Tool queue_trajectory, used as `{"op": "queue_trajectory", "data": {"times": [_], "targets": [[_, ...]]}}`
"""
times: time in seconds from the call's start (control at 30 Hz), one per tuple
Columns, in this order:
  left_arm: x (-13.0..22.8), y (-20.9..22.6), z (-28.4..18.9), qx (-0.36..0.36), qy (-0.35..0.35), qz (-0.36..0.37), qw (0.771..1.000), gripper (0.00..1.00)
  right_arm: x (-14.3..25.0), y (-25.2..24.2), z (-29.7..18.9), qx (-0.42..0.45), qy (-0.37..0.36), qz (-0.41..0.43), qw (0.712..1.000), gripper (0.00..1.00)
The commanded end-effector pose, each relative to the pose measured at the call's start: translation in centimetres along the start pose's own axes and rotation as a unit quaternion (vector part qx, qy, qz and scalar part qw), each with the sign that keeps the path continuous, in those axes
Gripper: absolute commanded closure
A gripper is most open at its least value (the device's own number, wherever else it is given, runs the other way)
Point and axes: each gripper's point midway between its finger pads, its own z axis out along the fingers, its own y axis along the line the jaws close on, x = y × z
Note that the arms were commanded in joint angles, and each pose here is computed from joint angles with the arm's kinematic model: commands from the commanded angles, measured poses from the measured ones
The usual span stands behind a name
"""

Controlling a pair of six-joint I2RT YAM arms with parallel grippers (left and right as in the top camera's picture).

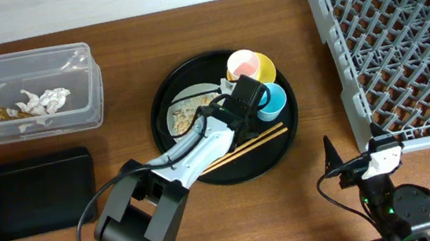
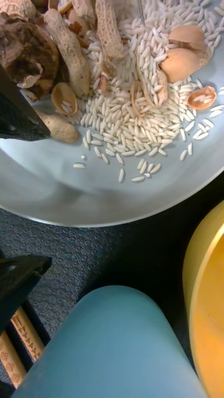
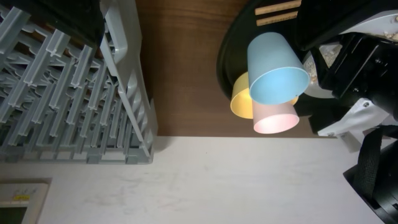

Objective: Sort waste into correct bins and load items into the dishwasher rack
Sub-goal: 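Reach the left gripper to the rim of the grey plate, then grasp the grey plate rim and lift it off the tray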

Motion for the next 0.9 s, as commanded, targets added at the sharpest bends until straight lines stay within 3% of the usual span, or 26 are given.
{"op": "queue_trajectory", "data": {"times": [0.0,0.43,0.87], "targets": [[0.4,0.2,0.6,-0.017,-0.002,0.004,1.000,0.47,0.3,0.0,0.0,0.000,0.003,0.003,1.000,0.02],[1.8,0.5,2.2,-0.064,-0.002,0.039,0.997,0.48,0.3,0.0,0.0,0.000,0.003,0.003,1.000,0.02],[1.0,0.3,2.3,-0.065,-0.015,0.037,0.997,0.63,0.3,0.0,0.0,0.000,0.003,0.003,1.000,0.02]]}}
